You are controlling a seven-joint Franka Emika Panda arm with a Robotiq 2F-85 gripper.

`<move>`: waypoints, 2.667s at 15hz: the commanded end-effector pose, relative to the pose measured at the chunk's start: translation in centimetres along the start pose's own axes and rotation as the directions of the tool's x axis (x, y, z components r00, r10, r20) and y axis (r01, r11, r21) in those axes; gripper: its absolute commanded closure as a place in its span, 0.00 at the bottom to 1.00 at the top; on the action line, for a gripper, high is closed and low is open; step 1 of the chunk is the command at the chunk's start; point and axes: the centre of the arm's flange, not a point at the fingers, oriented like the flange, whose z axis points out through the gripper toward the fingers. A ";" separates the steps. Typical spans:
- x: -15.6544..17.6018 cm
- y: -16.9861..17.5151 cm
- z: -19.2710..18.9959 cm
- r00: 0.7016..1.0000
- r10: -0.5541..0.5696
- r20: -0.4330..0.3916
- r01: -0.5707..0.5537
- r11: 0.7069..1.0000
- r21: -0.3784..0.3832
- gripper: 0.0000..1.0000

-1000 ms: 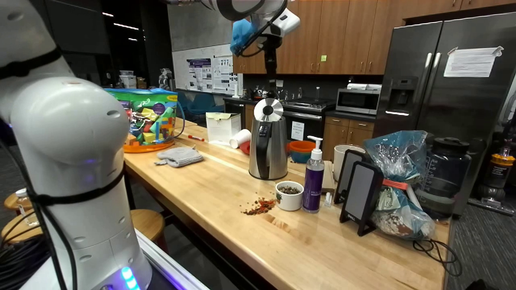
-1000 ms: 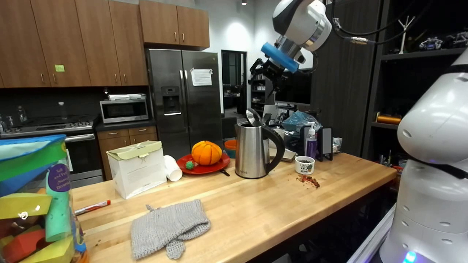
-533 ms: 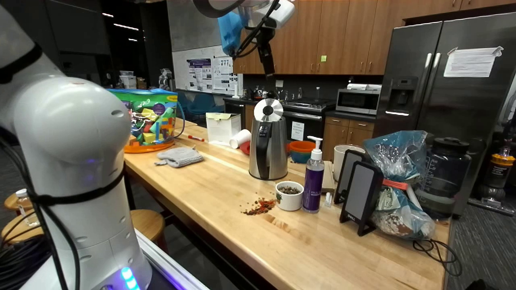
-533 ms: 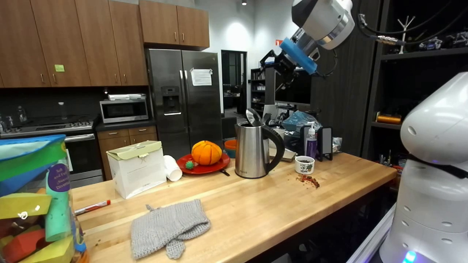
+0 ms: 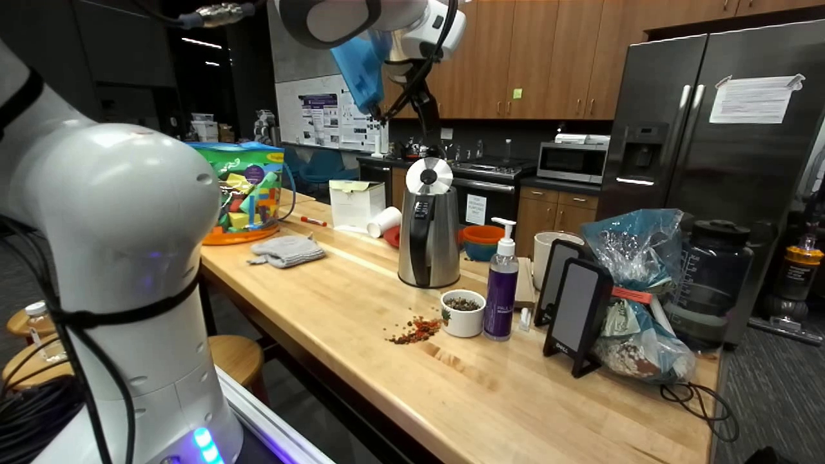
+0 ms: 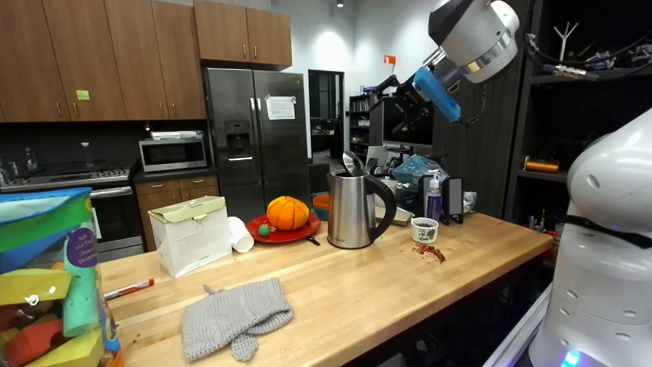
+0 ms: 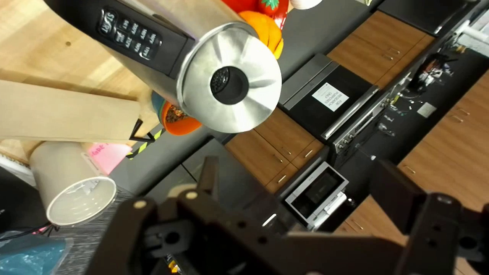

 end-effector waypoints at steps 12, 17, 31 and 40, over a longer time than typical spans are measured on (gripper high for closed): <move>-1.0 -0.2 -0.3 0.955 -0.255 -0.153 0.254 0.967 -0.023 0.00; -1.1 -0.7 -0.8 0.842 -0.521 -0.139 0.515 0.854 -0.079 0.00; -3.3 -2.2 6.2 0.434 -0.901 -0.020 0.893 0.433 -0.124 0.00; -2.2 0.4 8.8 0.435 -0.900 0.035 0.889 0.423 -0.174 0.00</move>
